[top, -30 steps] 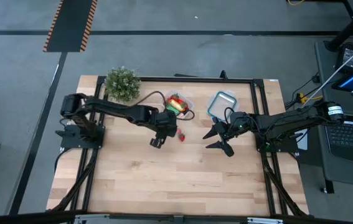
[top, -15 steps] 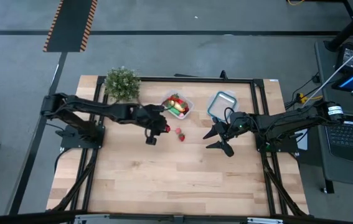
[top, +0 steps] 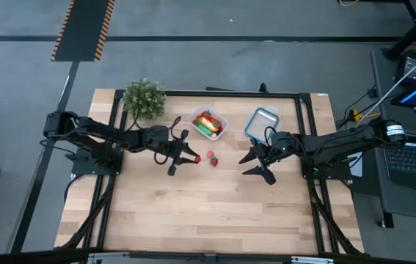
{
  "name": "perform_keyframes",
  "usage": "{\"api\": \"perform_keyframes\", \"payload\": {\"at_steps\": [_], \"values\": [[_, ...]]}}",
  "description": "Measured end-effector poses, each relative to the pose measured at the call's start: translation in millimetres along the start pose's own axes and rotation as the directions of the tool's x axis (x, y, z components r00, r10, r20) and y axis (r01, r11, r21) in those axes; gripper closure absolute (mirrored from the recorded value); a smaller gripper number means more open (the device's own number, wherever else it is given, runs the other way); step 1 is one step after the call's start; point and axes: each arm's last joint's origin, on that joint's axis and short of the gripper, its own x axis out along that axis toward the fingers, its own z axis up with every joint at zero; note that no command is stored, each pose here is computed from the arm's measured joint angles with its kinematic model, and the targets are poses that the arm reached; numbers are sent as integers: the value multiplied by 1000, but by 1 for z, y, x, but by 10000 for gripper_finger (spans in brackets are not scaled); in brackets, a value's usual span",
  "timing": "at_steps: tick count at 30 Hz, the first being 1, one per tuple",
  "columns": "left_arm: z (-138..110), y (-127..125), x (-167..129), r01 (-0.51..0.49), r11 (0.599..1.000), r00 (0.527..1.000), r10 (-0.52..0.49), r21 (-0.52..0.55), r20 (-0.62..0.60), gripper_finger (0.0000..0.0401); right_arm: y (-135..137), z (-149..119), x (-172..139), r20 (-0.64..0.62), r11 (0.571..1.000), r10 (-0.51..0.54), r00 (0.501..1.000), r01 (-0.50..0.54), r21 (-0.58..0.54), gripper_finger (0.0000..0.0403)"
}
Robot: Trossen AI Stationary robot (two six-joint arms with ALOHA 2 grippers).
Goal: Pick and placing Produce into tupperware
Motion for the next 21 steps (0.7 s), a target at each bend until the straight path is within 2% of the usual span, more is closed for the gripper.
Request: {"api": "perform_keyframes", "payload": {"at_steps": [10,16,21], "values": [[-13,2,-11,-34,999,993,37,-37,108,317,0,1,0,14,1000,2,1000,-2,-5,178],[-13,7,-12,-197,978,975,203,-70,95,317,0,2,0,20,1000,2,1000,-2,-6,178],[-12,9,-13,-272,959,956,279,-78,95,317,0,2,0,20,1000,2,1000,-2,-6,178]]}}
